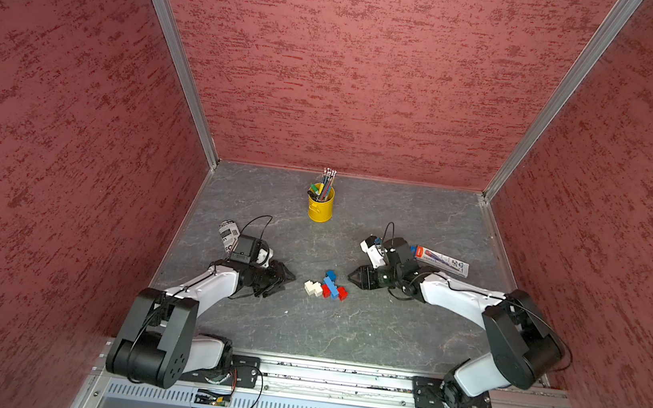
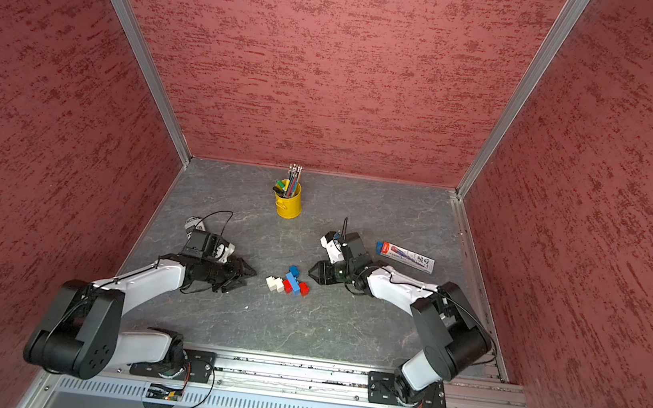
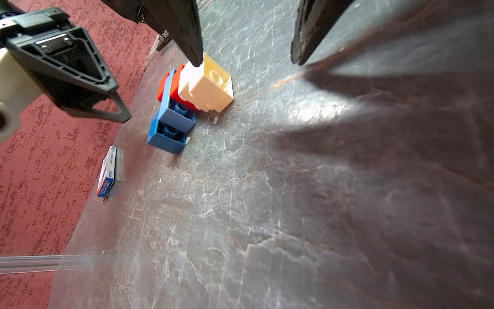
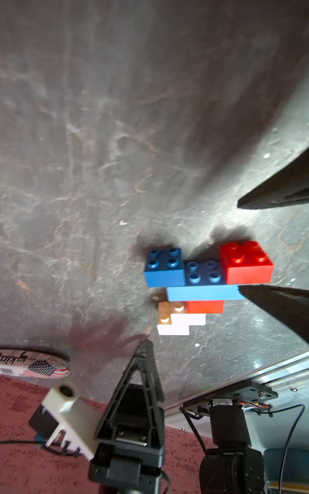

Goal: Assemble the letter y with lego
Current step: Adjust the lego brick at the center of the board, then reset both arms

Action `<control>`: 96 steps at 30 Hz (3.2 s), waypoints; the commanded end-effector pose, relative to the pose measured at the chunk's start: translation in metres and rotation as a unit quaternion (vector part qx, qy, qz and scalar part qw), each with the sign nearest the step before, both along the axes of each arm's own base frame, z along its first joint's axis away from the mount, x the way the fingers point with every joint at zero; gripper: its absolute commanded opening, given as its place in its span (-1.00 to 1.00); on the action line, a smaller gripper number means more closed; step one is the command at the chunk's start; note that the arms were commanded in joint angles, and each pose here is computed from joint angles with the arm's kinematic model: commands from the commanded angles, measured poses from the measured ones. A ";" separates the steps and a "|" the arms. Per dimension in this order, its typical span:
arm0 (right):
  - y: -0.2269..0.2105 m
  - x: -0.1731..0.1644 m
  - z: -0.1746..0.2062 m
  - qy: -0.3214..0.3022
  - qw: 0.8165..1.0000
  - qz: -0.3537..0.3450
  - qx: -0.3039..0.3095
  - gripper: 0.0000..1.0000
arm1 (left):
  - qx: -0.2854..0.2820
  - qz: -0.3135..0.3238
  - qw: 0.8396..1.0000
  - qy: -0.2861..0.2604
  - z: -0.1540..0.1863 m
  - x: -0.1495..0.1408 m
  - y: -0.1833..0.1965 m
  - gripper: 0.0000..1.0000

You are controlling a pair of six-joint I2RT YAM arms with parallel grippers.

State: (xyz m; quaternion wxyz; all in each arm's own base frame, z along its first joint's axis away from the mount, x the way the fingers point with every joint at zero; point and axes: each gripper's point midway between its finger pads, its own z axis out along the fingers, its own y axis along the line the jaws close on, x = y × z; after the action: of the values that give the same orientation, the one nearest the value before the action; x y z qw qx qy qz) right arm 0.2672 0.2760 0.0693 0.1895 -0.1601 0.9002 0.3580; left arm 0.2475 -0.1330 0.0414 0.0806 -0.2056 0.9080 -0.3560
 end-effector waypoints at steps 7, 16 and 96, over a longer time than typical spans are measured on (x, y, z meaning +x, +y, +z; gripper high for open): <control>0.011 -0.034 -0.034 0.048 0.999 -0.005 -0.004 -0.28 | -0.003 -0.021 1.000 -0.011 0.003 0.008 -0.006 0.12; 0.022 -0.014 -0.043 0.033 0.999 -0.003 -0.014 -0.35 | 0.003 -0.013 1.000 -0.011 0.004 0.005 -0.003 0.12; -0.303 0.106 0.085 -0.481 0.747 -0.436 -0.145 0.99 | 0.399 0.115 0.779 -0.469 0.073 0.152 0.151 1.00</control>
State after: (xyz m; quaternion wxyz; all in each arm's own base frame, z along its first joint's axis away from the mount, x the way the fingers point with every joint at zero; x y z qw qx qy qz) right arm 0.3706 -0.0411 0.1442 0.6887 0.0928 0.7162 -0.0642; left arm 0.3965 0.0218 0.1065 0.6014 -0.0757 0.7954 -0.0004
